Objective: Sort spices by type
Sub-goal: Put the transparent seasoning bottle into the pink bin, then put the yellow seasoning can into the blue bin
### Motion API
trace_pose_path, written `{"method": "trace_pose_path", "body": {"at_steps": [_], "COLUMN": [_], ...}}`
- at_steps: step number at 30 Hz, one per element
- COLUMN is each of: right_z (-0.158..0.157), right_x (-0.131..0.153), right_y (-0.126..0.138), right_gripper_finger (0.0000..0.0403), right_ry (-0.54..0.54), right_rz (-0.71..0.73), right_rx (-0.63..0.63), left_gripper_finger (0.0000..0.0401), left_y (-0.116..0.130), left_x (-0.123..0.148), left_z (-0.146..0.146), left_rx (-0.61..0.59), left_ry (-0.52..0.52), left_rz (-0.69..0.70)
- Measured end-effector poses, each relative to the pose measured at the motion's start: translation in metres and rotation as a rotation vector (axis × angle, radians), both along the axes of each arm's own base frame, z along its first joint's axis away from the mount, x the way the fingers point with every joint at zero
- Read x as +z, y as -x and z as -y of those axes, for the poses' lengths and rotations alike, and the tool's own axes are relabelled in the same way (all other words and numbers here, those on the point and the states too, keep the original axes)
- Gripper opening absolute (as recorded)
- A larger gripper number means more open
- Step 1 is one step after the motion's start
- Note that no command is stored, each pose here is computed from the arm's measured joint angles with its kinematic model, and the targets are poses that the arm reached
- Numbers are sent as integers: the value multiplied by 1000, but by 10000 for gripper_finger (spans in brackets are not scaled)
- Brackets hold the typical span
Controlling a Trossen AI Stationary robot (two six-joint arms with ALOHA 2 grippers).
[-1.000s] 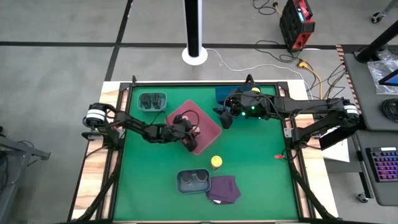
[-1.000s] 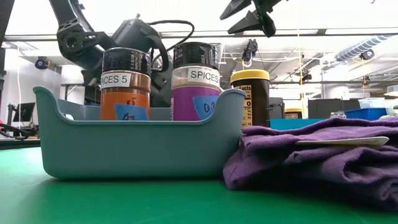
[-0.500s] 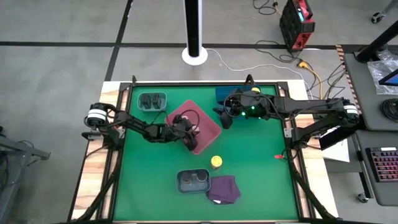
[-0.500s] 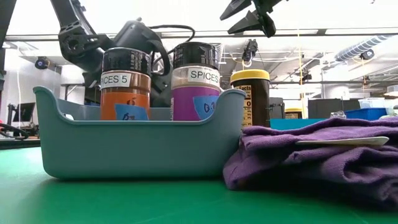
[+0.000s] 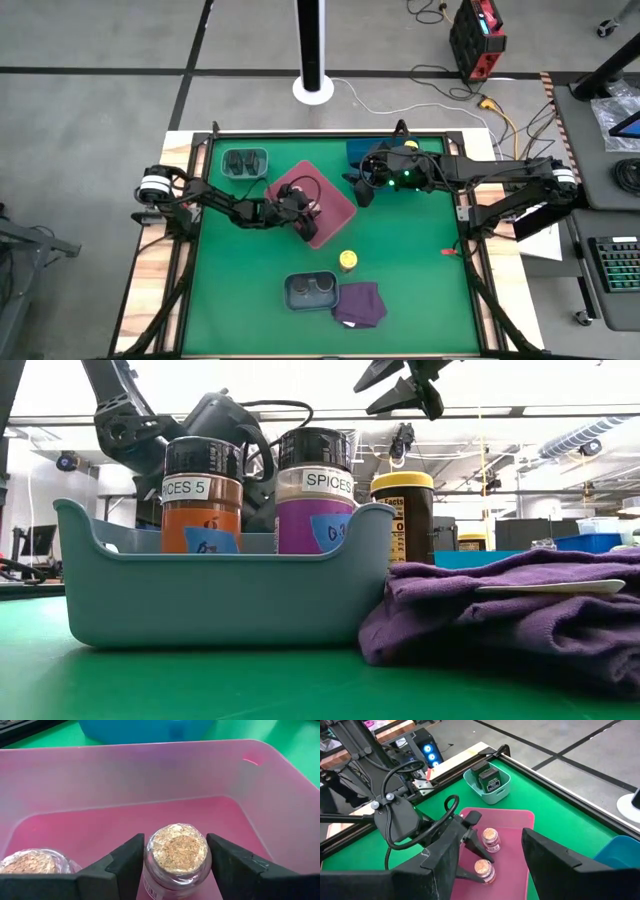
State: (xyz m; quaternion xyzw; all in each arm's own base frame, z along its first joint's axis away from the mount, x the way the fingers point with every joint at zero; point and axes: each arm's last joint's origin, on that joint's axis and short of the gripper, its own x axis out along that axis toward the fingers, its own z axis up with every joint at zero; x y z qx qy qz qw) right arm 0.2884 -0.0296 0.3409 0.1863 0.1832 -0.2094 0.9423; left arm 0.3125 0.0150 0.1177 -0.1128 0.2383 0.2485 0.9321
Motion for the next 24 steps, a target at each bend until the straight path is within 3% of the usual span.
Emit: {"method": "trace_pose_path", "body": {"at_steps": [24], "right_z": [0], "right_x": [0], "right_y": [0], "right_gripper_finger": [203], "right_ry": [0], "right_rz": [0], "right_rx": [-1], "left_gripper_finger": [251], "left_y": [4], "left_x": [23], "left_z": [0], "left_rx": [5], "left_ry": [6], "left_rz": [55]}}
